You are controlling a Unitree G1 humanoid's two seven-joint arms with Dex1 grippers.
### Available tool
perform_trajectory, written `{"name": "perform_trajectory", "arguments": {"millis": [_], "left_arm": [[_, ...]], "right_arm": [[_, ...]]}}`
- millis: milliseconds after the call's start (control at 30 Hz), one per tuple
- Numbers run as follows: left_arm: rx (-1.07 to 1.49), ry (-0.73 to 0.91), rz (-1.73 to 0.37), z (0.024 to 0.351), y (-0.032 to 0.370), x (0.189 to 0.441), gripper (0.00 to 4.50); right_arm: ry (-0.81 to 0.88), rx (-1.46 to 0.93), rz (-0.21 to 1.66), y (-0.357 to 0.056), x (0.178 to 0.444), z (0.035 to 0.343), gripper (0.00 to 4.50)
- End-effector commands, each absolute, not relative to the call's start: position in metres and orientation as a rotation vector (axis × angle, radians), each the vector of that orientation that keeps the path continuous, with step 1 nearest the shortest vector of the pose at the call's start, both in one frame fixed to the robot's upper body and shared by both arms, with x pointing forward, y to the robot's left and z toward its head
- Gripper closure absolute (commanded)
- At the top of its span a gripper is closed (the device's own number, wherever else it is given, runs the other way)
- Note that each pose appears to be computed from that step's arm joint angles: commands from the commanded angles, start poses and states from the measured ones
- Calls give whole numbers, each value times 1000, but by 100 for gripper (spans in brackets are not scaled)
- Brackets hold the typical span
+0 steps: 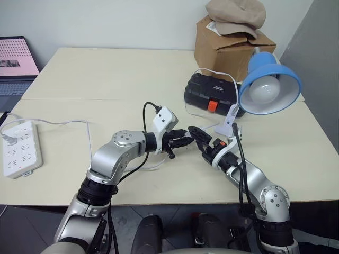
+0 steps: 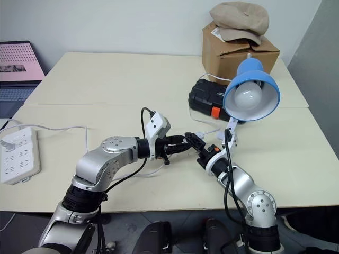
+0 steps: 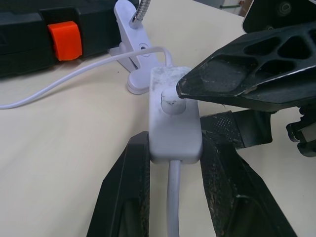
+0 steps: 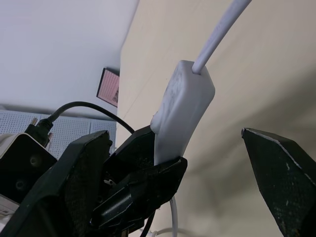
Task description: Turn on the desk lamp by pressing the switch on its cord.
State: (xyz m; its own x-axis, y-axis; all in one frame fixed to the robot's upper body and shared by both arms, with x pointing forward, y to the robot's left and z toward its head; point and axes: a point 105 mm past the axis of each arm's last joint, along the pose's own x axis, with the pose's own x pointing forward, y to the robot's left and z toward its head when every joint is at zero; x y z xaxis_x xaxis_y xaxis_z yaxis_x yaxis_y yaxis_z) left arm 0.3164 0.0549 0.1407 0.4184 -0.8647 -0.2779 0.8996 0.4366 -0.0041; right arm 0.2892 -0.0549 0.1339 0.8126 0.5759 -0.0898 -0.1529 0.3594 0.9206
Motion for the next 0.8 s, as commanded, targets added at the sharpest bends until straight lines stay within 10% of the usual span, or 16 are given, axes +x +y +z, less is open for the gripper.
{"name": "perform_trajectory", "arguments": {"millis": [33, 433, 733, 800], "left_arm": [[160, 198, -1142, 154, 48, 312, 342], [160, 192, -1143, 155, 47, 311, 342], [161, 193, -1144, 154, 47, 310, 342], [161, 193, -1142, 154, 47, 311, 342]], "right_arm": [[387, 1125, 509, -57, 289, 148, 109], [402, 1130, 507, -55, 288, 145, 401], [389, 1162, 516, -57, 287, 147, 403], [377, 1159, 516, -58, 287, 148, 335]]}}
